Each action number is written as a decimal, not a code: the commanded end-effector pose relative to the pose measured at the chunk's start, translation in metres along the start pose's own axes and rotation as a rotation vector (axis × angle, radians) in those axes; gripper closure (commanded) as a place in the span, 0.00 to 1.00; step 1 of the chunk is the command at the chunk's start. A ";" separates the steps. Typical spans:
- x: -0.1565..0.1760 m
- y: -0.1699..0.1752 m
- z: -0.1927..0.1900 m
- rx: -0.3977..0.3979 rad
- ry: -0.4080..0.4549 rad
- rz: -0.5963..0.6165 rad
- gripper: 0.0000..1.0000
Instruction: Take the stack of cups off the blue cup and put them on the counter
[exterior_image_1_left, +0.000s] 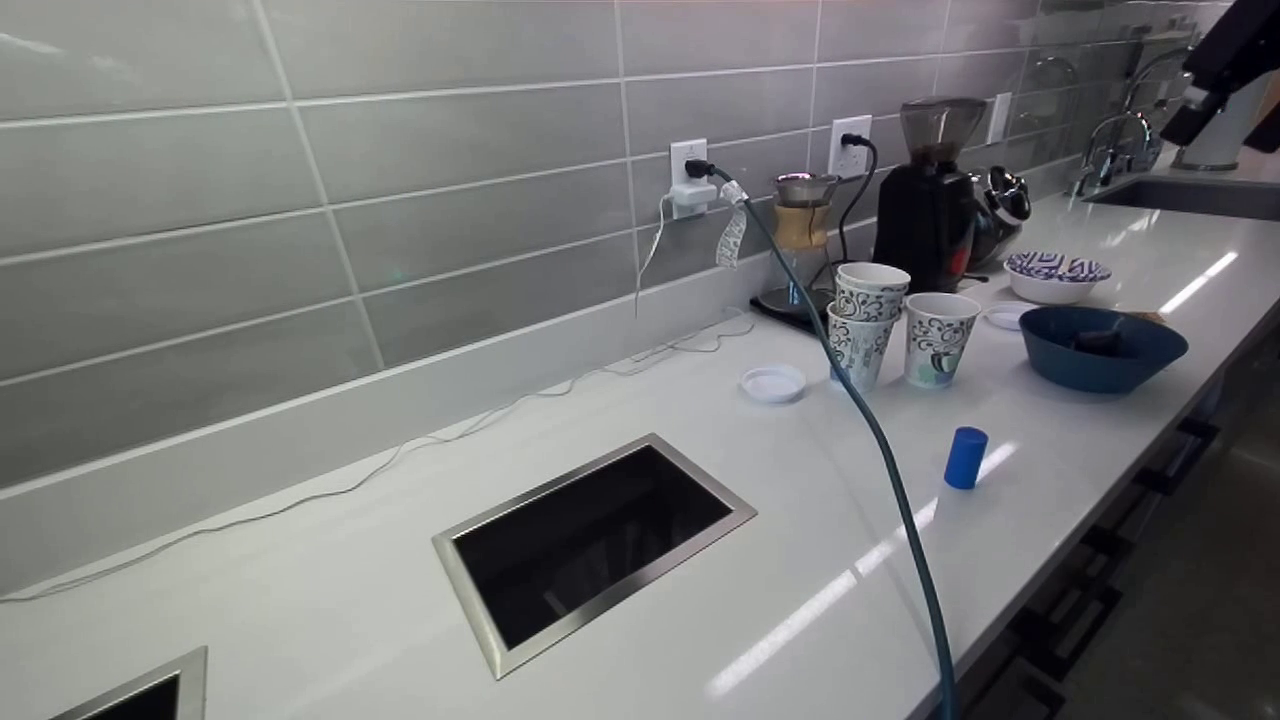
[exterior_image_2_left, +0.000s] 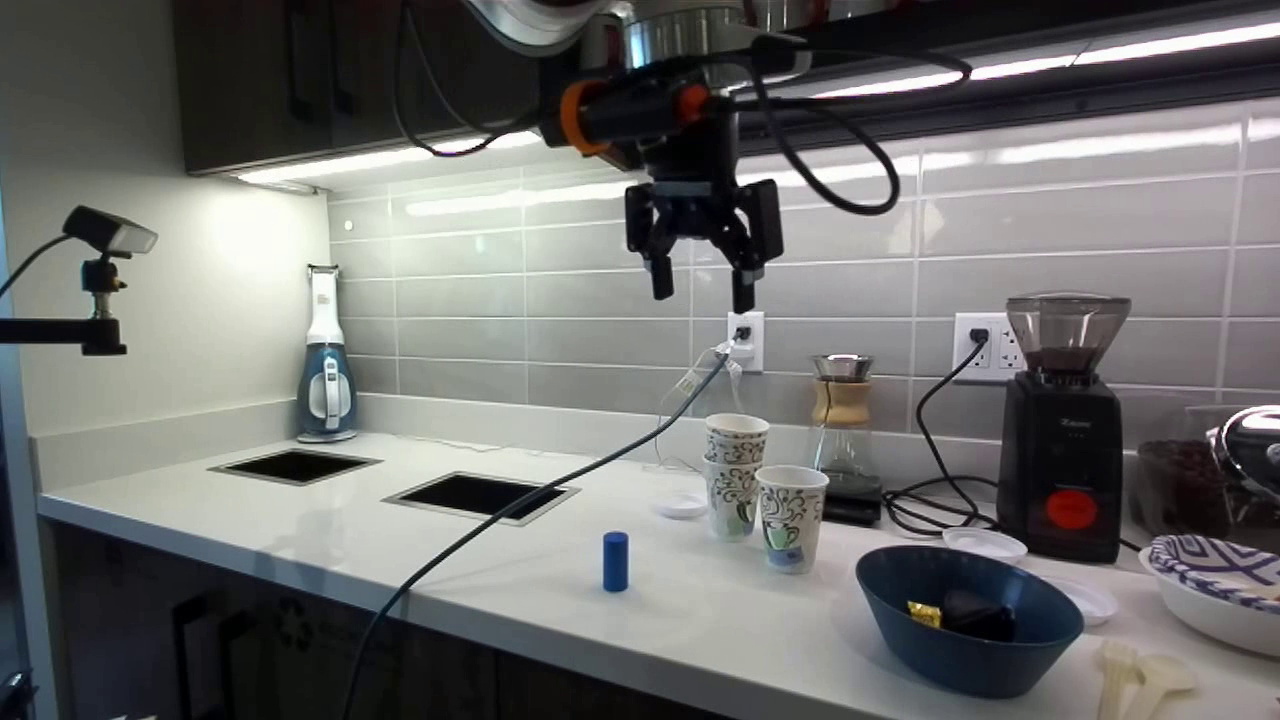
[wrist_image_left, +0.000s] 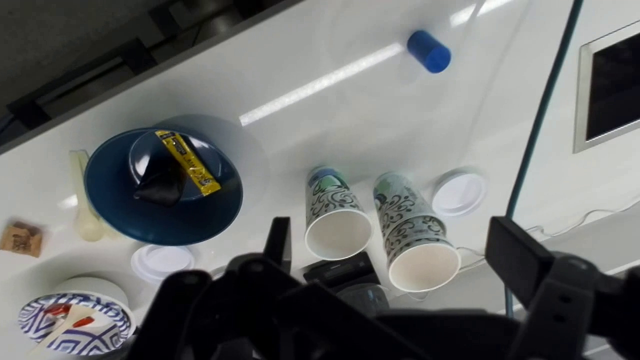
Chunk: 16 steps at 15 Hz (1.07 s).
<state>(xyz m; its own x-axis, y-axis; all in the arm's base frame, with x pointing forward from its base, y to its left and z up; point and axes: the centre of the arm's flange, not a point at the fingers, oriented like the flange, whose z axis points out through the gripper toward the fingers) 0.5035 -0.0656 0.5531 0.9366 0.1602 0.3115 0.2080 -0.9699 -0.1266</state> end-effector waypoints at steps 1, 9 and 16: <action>-0.010 -0.005 -0.004 0.007 0.003 0.001 0.00; -0.024 -0.009 -0.004 0.017 0.001 0.007 0.00; -0.024 -0.009 -0.004 0.018 0.001 0.007 0.00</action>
